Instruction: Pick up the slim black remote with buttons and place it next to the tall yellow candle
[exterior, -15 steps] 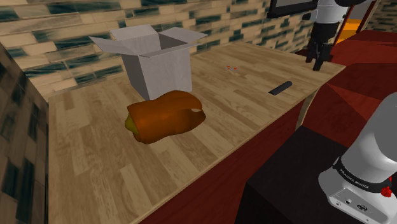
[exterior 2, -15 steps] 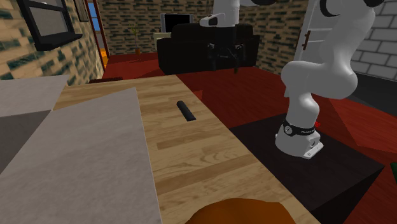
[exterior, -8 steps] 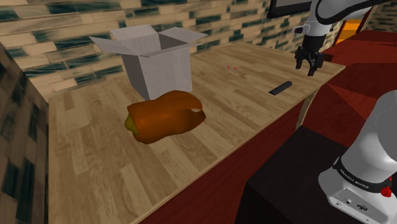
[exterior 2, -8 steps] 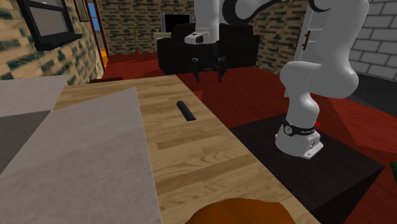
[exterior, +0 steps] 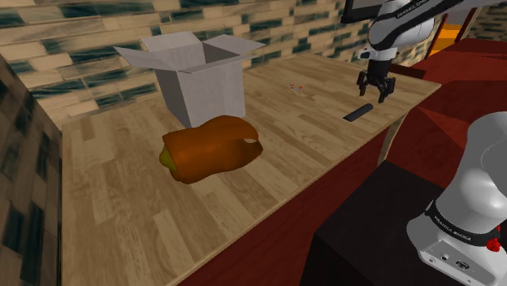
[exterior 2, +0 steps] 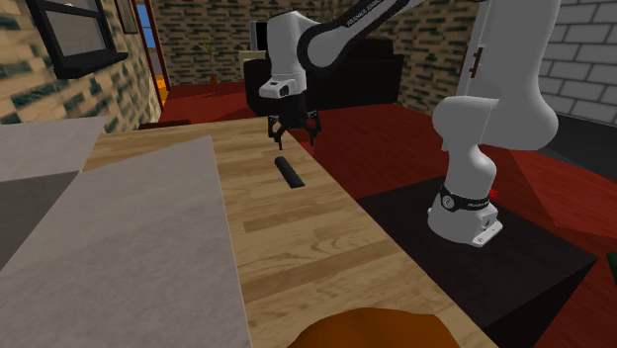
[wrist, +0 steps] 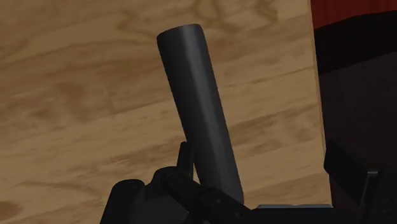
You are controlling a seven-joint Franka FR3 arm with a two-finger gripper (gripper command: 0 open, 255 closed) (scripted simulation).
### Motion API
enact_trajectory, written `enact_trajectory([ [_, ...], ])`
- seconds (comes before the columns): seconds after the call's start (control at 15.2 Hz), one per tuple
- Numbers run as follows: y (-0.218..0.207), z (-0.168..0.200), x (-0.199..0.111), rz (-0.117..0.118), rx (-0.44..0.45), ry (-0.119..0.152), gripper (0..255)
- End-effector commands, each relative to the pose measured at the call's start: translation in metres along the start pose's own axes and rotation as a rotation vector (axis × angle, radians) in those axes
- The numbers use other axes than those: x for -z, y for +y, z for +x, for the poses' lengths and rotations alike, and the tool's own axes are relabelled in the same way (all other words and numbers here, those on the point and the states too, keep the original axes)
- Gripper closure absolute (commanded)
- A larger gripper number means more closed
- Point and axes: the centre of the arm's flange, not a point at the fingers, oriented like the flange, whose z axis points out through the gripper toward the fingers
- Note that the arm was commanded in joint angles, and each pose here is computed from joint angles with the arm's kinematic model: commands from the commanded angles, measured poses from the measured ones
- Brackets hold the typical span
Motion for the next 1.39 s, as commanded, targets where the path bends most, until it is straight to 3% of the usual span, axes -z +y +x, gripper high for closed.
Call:
enact_trajectory([
  [0.0, 0.021, -0.004, -0.015, -0.003, 0.097, -0.003, 0],
  [0.13, 0.038, -0.005, -0.026, -0.001, 0.164, -0.003, 0],
  [0.59, 0.038, -0.005, -0.063, -0.001, 0.164, -0.003, 0],
  [1.12, 0.038, -0.005, -0.066, -0.001, 0.164, -0.003, 0],
  [1.19, 0.038, -0.005, -0.066, -0.001, 0.164, -0.003, 255],
  [1.32, 0.038, -0.005, -0.066, -0.001, 0.164, -0.003, 255],
])
